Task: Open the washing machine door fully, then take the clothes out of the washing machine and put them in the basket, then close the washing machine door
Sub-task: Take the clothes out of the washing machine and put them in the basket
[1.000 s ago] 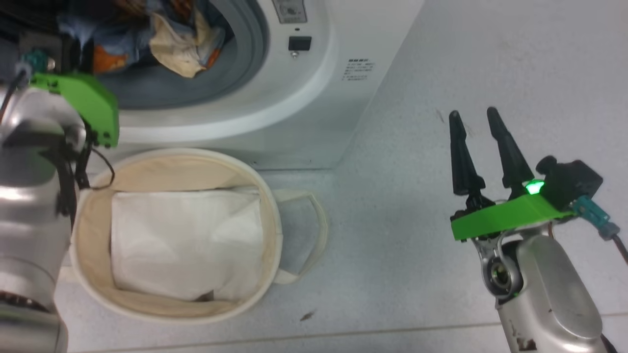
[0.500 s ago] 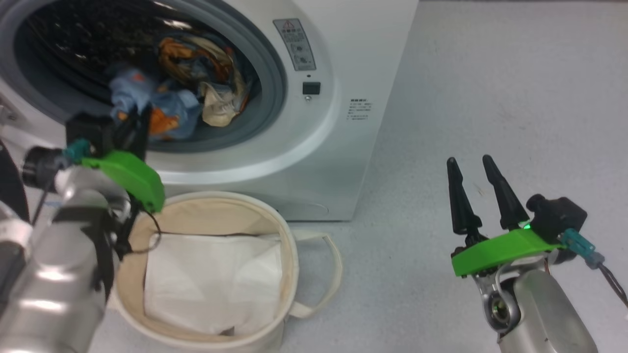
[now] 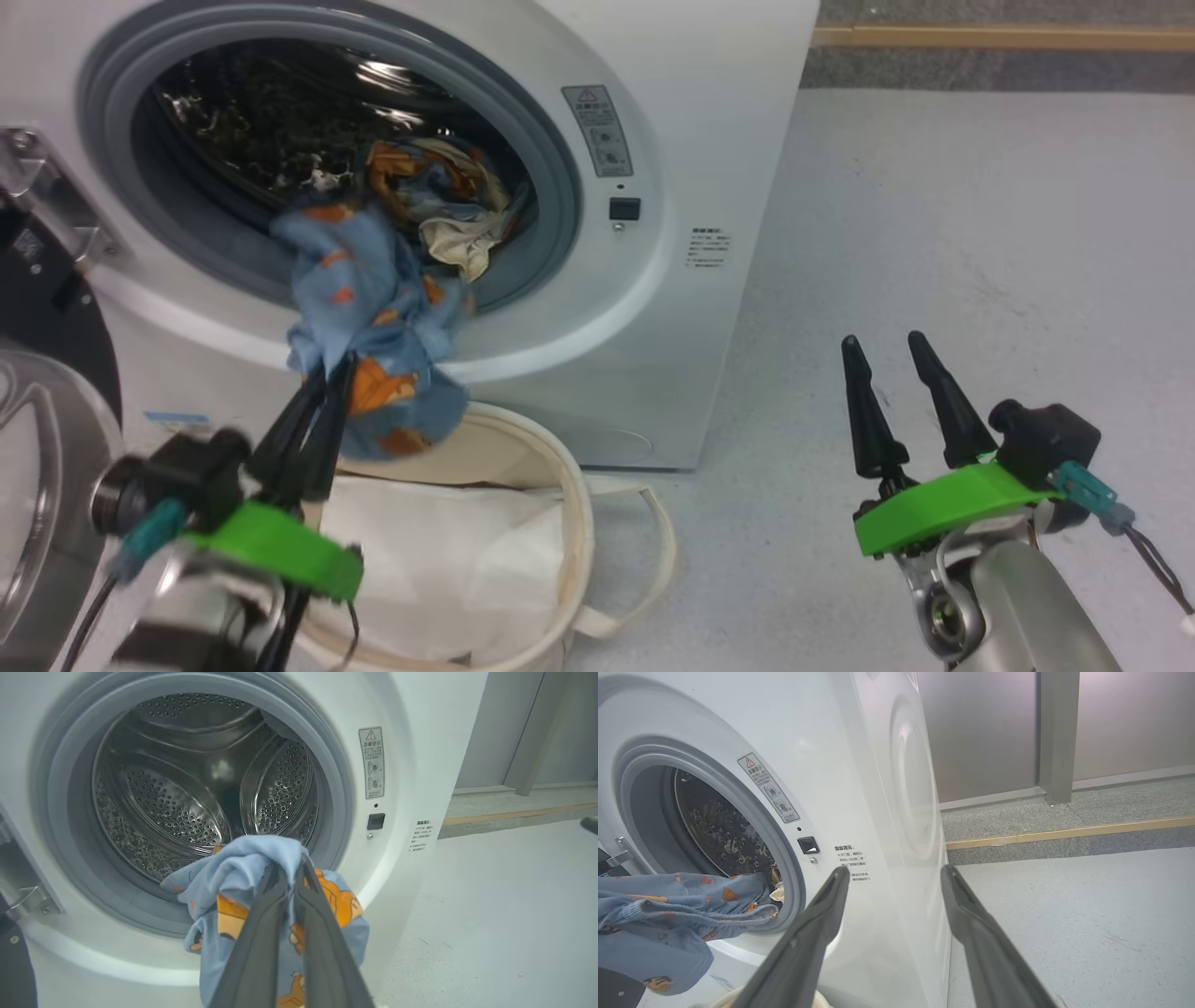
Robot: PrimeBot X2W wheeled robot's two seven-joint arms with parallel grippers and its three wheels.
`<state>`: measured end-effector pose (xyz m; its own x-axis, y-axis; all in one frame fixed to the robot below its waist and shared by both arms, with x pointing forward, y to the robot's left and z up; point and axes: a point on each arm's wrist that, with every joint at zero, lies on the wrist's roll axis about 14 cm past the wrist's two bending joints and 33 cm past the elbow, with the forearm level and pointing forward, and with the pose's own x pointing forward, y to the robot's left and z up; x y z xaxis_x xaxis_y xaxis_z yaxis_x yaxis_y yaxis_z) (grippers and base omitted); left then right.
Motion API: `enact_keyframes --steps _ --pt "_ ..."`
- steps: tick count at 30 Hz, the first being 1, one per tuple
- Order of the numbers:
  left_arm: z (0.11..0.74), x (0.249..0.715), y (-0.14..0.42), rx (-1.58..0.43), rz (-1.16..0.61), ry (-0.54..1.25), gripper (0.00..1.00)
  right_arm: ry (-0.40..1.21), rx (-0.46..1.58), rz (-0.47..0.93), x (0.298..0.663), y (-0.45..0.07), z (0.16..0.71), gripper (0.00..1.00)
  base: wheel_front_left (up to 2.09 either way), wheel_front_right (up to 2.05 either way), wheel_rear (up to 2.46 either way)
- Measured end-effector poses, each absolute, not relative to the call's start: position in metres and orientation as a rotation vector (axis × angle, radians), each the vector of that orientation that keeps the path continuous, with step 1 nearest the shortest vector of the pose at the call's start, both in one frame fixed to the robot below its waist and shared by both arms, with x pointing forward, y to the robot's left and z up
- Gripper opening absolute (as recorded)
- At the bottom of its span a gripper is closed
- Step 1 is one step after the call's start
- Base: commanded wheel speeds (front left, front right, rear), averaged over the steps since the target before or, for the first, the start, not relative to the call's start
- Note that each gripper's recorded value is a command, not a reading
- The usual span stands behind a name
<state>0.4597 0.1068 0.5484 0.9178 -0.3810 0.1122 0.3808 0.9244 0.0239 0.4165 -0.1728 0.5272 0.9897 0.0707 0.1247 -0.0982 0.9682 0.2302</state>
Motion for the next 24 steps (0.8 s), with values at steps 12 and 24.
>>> enact_keyframes --steps 12,24 --pt "0.544 0.408 0.123 -0.090 -0.351 -0.015 0.00 -0.111 0.235 0.124 0.418 -0.159 0.527 1.00 0.00 0.00 0.00" --pt "0.437 0.433 0.121 -0.108 -0.351 0.272 0.00 -0.073 0.221 0.087 0.419 -0.171 0.511 1.00 0.00 0.00 0.00"
